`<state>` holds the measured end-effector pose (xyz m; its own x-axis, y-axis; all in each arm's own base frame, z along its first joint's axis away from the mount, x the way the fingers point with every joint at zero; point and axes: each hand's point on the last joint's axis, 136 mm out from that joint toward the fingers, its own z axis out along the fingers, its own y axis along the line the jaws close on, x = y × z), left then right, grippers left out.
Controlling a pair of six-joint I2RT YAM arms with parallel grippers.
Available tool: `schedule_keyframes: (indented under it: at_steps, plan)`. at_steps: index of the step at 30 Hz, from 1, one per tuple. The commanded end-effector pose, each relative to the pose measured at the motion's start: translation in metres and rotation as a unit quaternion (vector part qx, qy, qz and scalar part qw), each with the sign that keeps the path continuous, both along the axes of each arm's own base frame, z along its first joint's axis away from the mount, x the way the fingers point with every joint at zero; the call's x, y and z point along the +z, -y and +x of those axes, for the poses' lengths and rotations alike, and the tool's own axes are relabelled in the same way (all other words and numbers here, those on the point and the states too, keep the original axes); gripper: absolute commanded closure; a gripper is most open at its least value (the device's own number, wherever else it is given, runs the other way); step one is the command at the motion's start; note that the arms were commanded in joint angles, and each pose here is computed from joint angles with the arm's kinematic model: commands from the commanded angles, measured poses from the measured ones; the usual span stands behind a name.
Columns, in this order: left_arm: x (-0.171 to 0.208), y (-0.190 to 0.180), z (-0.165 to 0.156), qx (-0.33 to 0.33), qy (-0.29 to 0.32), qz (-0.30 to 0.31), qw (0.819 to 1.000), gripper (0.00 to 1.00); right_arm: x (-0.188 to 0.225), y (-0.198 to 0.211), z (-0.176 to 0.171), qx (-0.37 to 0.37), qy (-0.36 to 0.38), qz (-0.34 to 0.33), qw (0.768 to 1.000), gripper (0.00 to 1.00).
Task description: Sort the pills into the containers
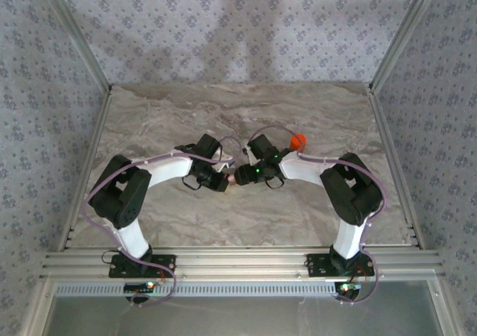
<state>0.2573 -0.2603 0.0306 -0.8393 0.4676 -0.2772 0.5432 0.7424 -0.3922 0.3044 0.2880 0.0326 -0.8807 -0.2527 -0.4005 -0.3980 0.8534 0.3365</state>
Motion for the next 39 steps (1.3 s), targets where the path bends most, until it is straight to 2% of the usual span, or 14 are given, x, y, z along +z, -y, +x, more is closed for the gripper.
schedule_keyframes:
  at_steps: [1, 4, 12, 19, 22, 23, 24, 25, 27, 28, 30, 32, 37, 39]
  plan:
    - [-0.006, -0.003, -0.001, 0.008, 0.002, 0.012, 1.0, 1.0, -0.037, 0.025, -0.019, -0.013, -0.049, -0.058, 0.997, 0.33]
    - [0.021, 0.002, 0.011, 0.012, 0.039, -0.007, 0.999, 1.0, -0.031, 0.024, -0.016, -0.011, -0.048, -0.056, 0.997, 0.33]
    - [0.101, 0.005, 0.052, 0.05, 0.161, -0.051, 0.984, 0.71, 0.002, 0.016, 0.01, -0.015, -0.032, -0.031, 0.999, 0.32]
    - [0.17, -0.027, 0.081, 0.13, 0.302, -0.077, 0.941, 0.56, 0.076, 0.016, 0.054, -0.038, 0.026, 0.029, 0.999, 0.25]
    - [0.202, -0.053, 0.09, 0.173, 0.369, -0.08, 0.91, 0.35, 0.12, 0.028, 0.067, -0.058, 0.065, 0.057, 0.995, 0.22]
    - [0.214, -0.063, 0.092, 0.189, 0.394, -0.08, 0.896, 0.12, 0.136, 0.035, 0.071, -0.07, 0.08, 0.067, 0.992, 0.21]
    - [0.225, -0.075, 0.095, 0.206, 0.419, -0.077, 0.881, 0.02, 0.152, 0.046, 0.075, -0.083, 0.098, 0.075, 0.989, 0.2]
    - [0.234, -0.087, 0.098, 0.224, 0.44, -0.073, 0.867, 0.02, 0.164, 0.056, 0.078, -0.095, 0.113, 0.081, 0.986, 0.18]
    - [0.248, -0.114, 0.101, 0.248, 0.487, -0.054, 0.836, 0.02, 0.193, 0.089, 0.085, -0.136, 0.154, 0.085, 0.975, 0.1]
    - [0.254, -0.125, 0.102, 0.258, 0.51, -0.043, 0.819, 0.02, 0.204, 0.105, 0.088, -0.156, 0.173, 0.084, 0.969, 0.01]
    - [0.261, -0.15, 0.103, 0.272, 0.555, -0.022, 0.786, 0.02, 0.224, 0.144, 0.092, -0.206, 0.215, 0.072, 0.952, 0.0]
    - [0.263, -0.173, 0.103, 0.287, 0.577, -0.007, 0.764, 0.02, 0.24, 0.184, 0.096, -0.259, 0.251, 0.055, 0.931, 0.01]
    - [0.224, -0.242, 0.108, 0.353, 0.543, 0.058, 0.76, 0.02, 0.211, 0.282, 0.094, -0.398, 0.286, -0.04, 0.871, 0.0]
    - [0.201, -0.259, 0.106, 0.37, 0.534, 0.062, 0.758, 0.02, 0.196, 0.318, 0.091, -0.452, 0.307, -0.064, 0.835, 0.0]
